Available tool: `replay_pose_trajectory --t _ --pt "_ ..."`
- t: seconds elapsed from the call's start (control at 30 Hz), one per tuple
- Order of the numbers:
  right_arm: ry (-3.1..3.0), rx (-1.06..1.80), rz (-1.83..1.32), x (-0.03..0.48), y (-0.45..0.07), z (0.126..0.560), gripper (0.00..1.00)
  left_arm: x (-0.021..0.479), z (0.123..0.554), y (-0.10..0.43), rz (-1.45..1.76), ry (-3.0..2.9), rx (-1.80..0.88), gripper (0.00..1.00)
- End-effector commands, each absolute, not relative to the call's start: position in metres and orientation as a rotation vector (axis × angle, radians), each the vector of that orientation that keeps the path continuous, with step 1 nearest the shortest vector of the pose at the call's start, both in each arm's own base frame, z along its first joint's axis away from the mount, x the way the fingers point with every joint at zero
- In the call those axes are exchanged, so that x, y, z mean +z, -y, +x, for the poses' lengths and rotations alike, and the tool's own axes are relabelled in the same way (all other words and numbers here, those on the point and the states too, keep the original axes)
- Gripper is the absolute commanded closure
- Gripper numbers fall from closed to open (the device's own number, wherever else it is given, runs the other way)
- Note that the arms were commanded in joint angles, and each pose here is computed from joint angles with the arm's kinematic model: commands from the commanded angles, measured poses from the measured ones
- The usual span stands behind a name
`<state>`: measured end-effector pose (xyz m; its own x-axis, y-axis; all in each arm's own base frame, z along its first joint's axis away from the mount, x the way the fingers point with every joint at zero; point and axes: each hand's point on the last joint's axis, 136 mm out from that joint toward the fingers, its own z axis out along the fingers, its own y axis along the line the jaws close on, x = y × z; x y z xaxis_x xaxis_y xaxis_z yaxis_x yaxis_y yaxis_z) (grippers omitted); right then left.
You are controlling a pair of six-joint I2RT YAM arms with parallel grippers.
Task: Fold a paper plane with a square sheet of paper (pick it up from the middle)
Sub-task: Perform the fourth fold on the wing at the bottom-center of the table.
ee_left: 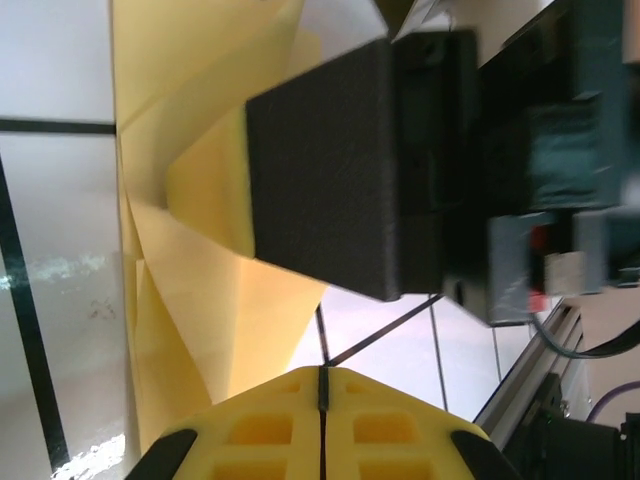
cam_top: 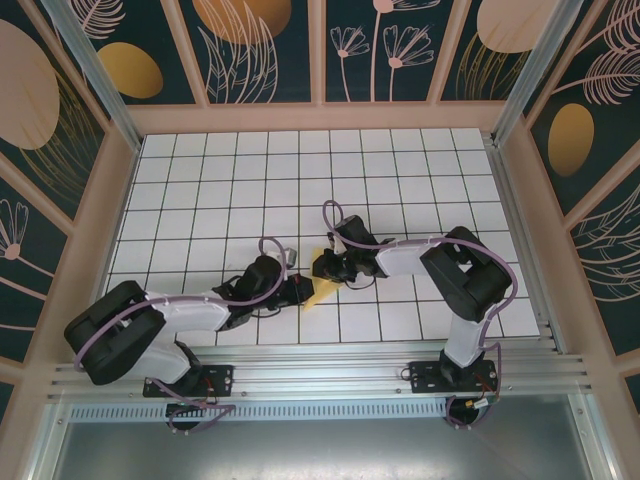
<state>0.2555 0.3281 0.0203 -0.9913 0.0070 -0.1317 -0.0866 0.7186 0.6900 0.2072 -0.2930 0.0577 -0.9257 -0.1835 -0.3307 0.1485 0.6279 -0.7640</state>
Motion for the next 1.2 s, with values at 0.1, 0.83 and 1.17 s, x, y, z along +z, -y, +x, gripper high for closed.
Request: replay_pose_trajectory --t 0.1,0.83,1.17 --pt "-2.831 1.066 -0.030 0.004 -0.317 0.255 0.80 0.051 0.209 0.303 0.026 -2.483 -1.234 0.93" --pt "-2.844 1.051 -0.033 0.002 -0.315 0.252 0.80 0.011 0.197 0.279 -0.057 -2.574 -1.130 0.94" --pt "-2.845 1.045 -0.035 0.002 -0.315 0.253 0.80 -0.013 0.185 0.264 -0.032 -2.672 -1.026 0.96"
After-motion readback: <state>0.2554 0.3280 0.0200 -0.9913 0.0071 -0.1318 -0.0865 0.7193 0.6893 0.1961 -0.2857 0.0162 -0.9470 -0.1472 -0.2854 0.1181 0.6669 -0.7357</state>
